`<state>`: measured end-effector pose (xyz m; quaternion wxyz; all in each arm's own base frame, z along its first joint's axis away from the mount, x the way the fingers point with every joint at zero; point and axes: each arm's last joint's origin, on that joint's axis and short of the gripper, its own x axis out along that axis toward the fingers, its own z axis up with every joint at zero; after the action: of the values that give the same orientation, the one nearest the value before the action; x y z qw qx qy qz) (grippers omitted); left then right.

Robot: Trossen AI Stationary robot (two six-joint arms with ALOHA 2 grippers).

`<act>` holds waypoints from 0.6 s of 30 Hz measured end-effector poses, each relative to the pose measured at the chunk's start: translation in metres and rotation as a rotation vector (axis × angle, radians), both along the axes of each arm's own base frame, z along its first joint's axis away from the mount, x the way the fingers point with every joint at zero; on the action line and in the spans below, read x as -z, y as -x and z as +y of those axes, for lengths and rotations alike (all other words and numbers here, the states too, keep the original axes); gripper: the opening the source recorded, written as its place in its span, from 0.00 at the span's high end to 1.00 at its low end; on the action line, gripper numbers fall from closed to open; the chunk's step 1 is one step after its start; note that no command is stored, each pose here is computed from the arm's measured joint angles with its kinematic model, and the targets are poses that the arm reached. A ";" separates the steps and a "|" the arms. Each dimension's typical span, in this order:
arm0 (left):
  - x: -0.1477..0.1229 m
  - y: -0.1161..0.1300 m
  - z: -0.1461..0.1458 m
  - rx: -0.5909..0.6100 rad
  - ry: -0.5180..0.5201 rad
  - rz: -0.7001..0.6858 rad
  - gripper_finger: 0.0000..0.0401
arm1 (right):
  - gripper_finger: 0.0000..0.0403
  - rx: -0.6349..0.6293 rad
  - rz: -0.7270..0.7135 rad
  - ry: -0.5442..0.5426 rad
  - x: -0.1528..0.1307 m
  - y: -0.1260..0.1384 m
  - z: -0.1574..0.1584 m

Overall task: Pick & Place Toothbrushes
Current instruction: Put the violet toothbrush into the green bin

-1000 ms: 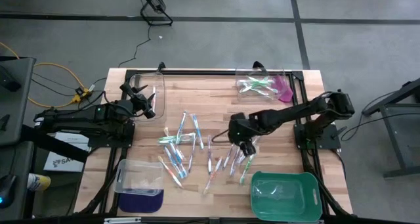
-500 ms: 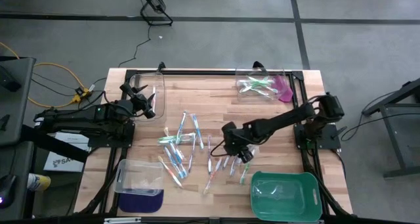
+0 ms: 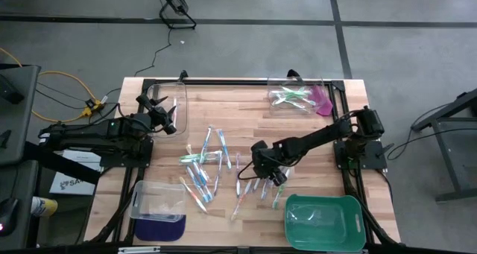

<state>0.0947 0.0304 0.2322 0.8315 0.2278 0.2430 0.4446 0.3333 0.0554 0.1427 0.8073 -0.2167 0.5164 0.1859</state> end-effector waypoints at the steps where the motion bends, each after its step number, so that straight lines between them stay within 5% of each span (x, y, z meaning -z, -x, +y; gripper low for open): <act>1: 0.000 0.000 0.000 0.000 0.000 0.000 0.45 | 0.49 0.007 0.001 -0.003 0.000 0.000 0.000; 18: 0.000 0.000 0.000 0.000 0.000 0.001 0.45 | 0.93 -0.009 0.014 -0.043 0.000 0.001 0.001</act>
<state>0.0947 0.0304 0.2322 0.8315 0.2280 0.2433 0.4444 0.3325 0.0566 0.1424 0.8072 -0.2002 0.5171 0.2023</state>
